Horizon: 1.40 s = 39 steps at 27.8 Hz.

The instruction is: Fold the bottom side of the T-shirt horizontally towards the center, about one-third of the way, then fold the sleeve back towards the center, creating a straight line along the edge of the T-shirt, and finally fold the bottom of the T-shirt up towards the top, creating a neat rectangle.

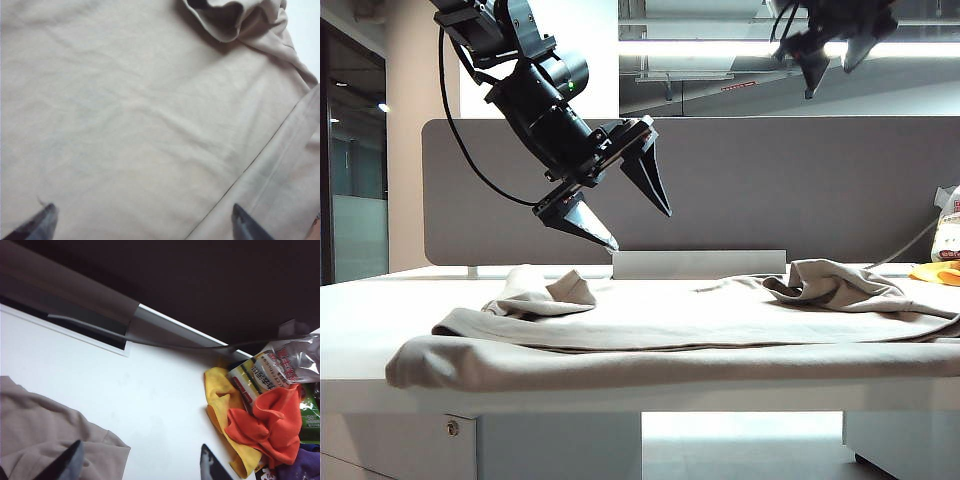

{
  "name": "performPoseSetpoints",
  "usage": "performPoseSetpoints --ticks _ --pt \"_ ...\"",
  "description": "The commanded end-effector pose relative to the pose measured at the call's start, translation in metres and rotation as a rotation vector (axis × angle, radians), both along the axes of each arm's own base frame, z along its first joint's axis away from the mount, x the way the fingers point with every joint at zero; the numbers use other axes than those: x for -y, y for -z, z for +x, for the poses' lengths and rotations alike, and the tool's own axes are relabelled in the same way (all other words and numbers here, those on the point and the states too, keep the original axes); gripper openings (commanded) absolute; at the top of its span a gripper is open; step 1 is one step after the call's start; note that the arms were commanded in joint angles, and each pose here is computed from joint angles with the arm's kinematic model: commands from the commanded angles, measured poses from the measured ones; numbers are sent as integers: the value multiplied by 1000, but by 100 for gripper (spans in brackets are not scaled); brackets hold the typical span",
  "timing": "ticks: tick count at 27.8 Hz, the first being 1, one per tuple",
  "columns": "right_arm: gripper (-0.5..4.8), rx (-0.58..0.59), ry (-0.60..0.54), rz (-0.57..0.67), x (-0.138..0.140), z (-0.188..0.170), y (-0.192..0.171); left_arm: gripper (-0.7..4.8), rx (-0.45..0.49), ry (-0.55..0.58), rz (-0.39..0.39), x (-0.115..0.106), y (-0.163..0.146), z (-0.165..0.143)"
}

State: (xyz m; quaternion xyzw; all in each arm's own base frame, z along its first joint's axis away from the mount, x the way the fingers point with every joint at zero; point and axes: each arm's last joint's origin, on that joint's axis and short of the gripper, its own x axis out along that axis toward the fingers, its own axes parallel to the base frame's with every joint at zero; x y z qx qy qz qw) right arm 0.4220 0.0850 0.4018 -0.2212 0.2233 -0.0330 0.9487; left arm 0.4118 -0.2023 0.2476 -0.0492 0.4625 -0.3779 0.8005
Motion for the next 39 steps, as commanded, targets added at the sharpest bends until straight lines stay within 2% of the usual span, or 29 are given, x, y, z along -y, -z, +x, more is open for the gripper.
performPoseSetpoints --ticks 1,2,3,4,5,7,9,12,15,17,21,25,27,30,39 --pt "271 -97 19 46 7 -2 11 479 12 -13 3 -4 -3 2" --pt "202 -132 0 68 11 -2 16 479 15 -22 8 -7 -4 2" --pt "91 -184 -22 115 17 -2 23 421 28 -31 14 -12 -6 4" --pt "75 -214 -18 143 21 -3 27 320 40 -21 23 -13 -8 3" --pt "76 -251 -1 176 28 -3 34 191 55 -19 27 -21 -13 3" --pt "75 -308 -2 211 36 -3 44 107 78 -7 39 -28 -22 1" --pt "74 -360 -3 227 40 -5 53 79 108 -3 48 -34 -32 -3" --pt "74 -419 -1 234 41 -7 65 79 136 -16 78 -42 -44 -8" --pt "71 -474 1 260 43 -16 79 77 127 -17 139 -48 -47 -14" --pt "71 -477 12 265 47 -25 82 48 137 -35 186 -51 -49 -17" --pt "71 -431 20 323 61 -53 83 48 232 -109 225 -60 -76 -26" --pt "71 -403 23 339 67 -85 85 48 305 -150 191 -67 -109 -46" --pt "71 -398 7 353 67 -101 90 48 334 -166 181 -71 -113 -56" --pt "71 -376 15 372 68 -123 99 48 335 -210 144 -77 -99 -73" --pt "72 -384 12 427 71 -172 117 48 281 -244 131 -95 -46 -125"
